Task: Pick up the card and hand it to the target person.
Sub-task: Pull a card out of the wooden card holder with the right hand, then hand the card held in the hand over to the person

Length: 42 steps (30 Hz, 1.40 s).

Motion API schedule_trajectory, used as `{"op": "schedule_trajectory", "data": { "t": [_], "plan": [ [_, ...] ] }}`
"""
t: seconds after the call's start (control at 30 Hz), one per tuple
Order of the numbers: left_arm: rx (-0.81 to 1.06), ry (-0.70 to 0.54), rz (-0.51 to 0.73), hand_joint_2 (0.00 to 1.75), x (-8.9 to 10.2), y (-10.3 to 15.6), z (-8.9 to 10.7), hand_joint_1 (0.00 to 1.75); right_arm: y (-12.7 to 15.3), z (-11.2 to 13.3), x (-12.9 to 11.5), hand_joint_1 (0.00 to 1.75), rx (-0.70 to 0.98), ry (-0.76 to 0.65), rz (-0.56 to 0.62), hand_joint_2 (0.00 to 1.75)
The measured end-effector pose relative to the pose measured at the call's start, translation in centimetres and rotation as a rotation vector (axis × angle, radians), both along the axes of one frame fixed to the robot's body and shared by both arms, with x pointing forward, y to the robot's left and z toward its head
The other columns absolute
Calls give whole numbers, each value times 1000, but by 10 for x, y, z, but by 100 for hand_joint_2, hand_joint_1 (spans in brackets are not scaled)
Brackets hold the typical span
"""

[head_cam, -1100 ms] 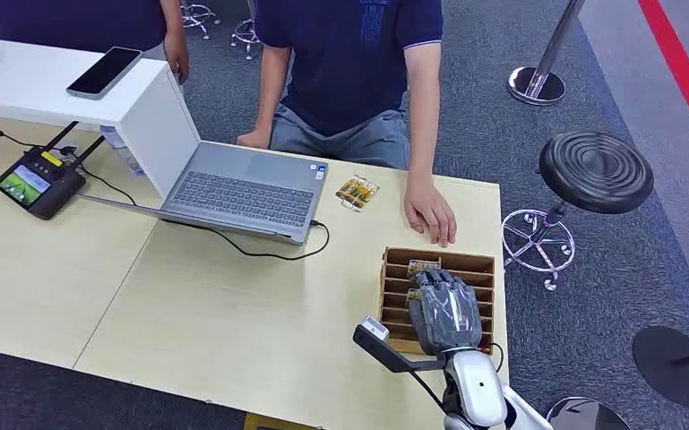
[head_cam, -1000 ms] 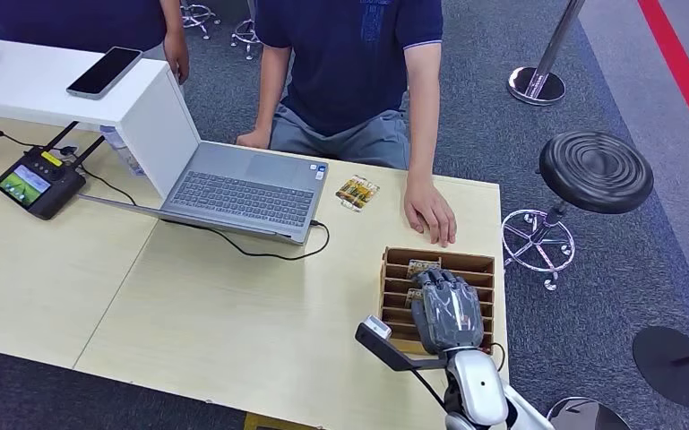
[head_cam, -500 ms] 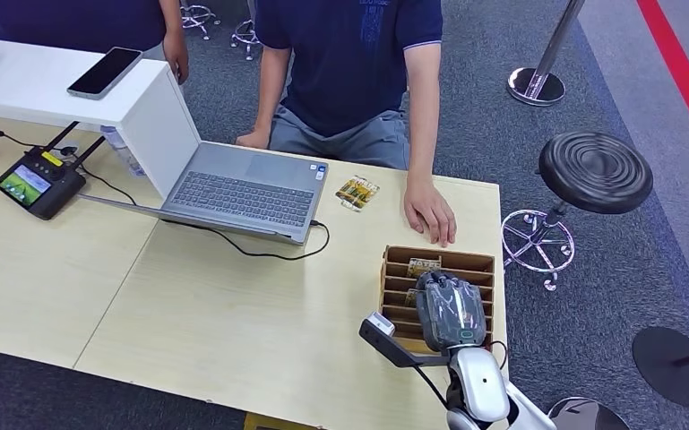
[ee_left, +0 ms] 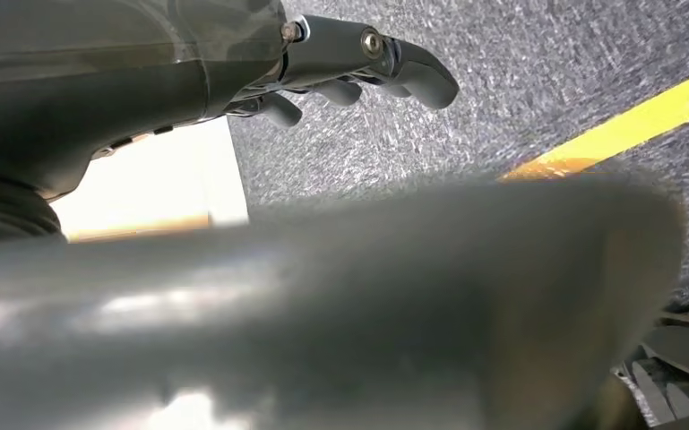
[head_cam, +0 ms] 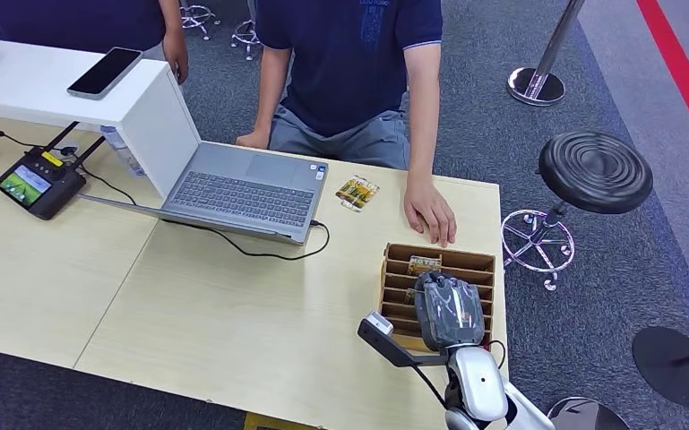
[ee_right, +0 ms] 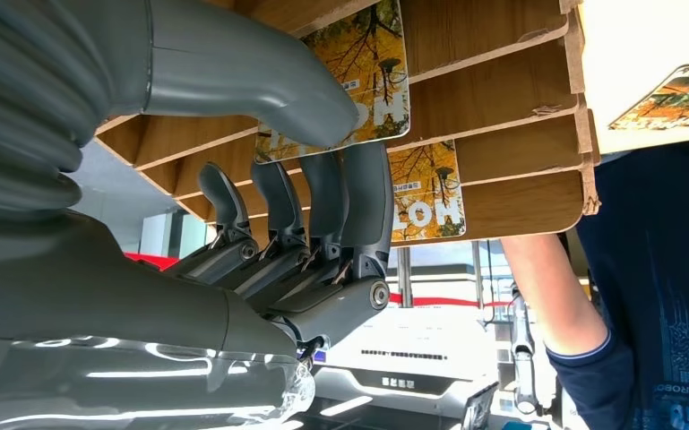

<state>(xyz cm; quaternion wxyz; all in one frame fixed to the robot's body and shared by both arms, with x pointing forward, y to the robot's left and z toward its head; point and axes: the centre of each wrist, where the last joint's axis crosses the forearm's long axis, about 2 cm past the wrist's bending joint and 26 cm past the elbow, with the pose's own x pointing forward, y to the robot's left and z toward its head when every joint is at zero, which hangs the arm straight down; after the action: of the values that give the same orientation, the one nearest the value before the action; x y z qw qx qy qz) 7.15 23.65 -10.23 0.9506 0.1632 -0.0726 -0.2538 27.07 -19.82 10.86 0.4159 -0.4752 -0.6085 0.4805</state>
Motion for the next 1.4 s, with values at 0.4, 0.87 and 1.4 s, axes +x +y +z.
{"op": "schedule_trajectory", "data": {
  "t": [0.4,0.87,1.4],
  "plan": [
    [-6,-51,-10,175,2,0,0,0,0,0,0,131,4,-3,1,175],
    [-16,-49,-6,175,16,2,3,0,-13,51,24,131,140,-164,-54,175],
    [-21,-39,-16,175,18,3,3,0,-41,201,43,98,352,-468,-12,175]
  ]
}}
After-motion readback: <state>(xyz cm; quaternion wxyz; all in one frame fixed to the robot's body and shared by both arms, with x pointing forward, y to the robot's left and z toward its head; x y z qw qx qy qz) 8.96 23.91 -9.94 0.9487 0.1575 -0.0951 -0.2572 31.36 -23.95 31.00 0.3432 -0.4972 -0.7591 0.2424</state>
